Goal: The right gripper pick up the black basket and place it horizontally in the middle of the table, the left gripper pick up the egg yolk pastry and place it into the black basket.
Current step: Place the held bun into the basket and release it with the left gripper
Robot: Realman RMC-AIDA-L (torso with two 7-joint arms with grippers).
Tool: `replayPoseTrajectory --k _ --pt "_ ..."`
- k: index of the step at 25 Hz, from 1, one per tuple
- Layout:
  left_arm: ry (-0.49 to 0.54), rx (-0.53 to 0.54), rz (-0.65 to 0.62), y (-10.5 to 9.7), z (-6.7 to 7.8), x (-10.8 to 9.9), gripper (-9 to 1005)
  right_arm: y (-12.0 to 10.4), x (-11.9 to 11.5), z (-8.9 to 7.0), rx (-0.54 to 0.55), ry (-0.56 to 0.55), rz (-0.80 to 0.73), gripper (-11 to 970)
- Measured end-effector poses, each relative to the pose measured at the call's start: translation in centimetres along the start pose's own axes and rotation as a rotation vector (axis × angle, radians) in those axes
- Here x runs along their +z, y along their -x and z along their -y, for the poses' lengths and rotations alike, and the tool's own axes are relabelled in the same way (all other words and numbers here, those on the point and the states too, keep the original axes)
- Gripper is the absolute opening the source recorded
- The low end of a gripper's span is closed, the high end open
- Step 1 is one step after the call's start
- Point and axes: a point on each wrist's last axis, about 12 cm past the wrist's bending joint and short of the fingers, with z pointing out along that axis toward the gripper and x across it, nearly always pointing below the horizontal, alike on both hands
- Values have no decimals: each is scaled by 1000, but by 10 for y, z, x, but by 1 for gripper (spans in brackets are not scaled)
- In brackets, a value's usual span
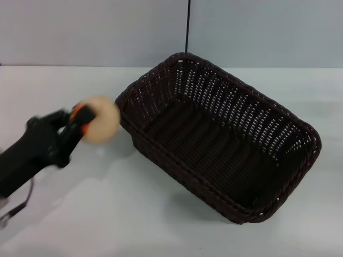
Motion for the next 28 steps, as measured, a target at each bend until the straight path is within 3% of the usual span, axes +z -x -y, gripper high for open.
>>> replayPoseTrajectory --k 3,6,9,11,19,28 --pt "-30 11 11 1 -3 18 78 -5 1 -2 7 4 -5 589" --pt "-44 42 -8 0 -12 50 71 -9 2 -4 14 6 -10 589" --pt "-43 48 -16 -1 -13 55 68 -12 2 -5 22 7 -14 589" --pt "-21 71 -66 -3 -22 71 65 -13 2 -6 25 8 -15 589" --pt "14 151 -139 -18 -24 92 62 -20 2 -9 50 12 -23 589" --pt "44 178 -198 -25 -28 94 59 -23 5 -12 58 24 -33 589"
